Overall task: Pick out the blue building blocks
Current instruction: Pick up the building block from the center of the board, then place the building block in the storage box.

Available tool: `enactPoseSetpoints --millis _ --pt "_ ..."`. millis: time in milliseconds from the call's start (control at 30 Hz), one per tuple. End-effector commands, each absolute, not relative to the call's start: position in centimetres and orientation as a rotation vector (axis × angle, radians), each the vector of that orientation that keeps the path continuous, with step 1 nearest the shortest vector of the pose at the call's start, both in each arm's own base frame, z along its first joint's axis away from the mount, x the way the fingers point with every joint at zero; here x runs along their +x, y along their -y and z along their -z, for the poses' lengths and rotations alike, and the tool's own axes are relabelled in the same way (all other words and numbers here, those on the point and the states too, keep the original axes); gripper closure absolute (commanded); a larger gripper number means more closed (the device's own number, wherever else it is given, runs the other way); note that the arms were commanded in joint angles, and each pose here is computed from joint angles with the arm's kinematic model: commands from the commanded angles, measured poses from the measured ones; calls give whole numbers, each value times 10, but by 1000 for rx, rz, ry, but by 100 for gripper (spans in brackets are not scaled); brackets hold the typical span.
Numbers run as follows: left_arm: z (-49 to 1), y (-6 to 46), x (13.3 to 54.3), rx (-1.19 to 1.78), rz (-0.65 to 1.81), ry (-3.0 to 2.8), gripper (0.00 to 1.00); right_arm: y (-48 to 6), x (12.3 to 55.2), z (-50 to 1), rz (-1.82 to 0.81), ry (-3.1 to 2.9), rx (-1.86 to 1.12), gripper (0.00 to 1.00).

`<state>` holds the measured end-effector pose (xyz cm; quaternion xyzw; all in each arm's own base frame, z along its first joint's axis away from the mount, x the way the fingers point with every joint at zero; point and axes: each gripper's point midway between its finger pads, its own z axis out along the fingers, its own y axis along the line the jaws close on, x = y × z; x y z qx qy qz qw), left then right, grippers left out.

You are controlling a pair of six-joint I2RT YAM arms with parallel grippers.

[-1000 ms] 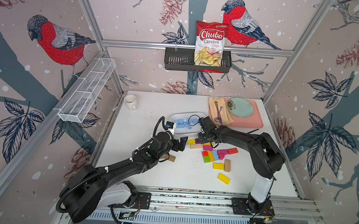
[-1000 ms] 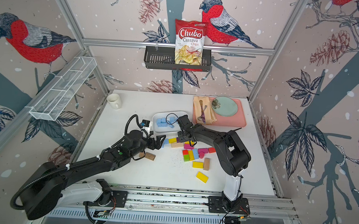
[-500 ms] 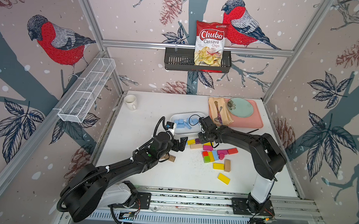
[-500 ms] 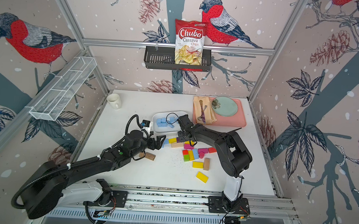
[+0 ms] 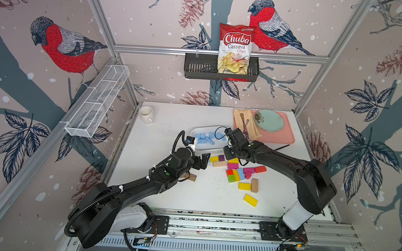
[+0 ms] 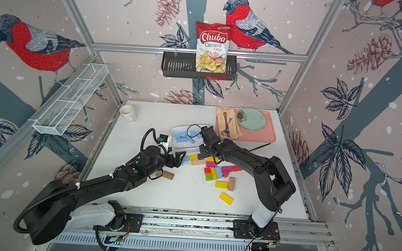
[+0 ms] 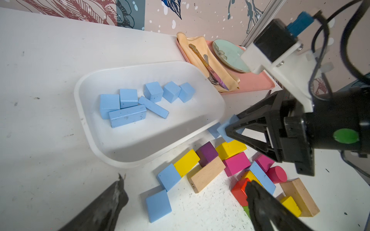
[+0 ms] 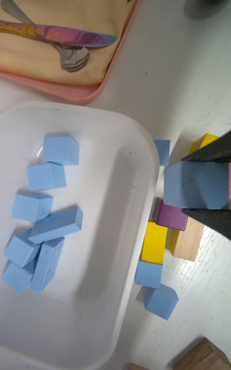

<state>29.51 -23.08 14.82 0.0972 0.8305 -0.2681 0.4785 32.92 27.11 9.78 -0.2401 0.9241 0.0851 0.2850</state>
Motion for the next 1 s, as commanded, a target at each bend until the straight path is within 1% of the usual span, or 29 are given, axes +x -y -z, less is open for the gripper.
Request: enactPoseSetpoints --millis 0,133,300,633,967 --pt "-165 233 302 216 672 -1960 3 -279 330 -112 -283 -2450 -632 71" --pt "-166 233 301 215 673 -1957 3 -288 341 -121 -292 -2429 -631 70" --pt "-166 231 301 212 669 -1957 3 -303 358 -121 -287 -2427 -649 70" --pt "-167 228 301 207 655 -1954 3 -324 390 -93 -262 -2474 -657 70" --pt "-163 225 300 204 636 -1962 3 -334 412 -70 -251 -2513 -651 70"
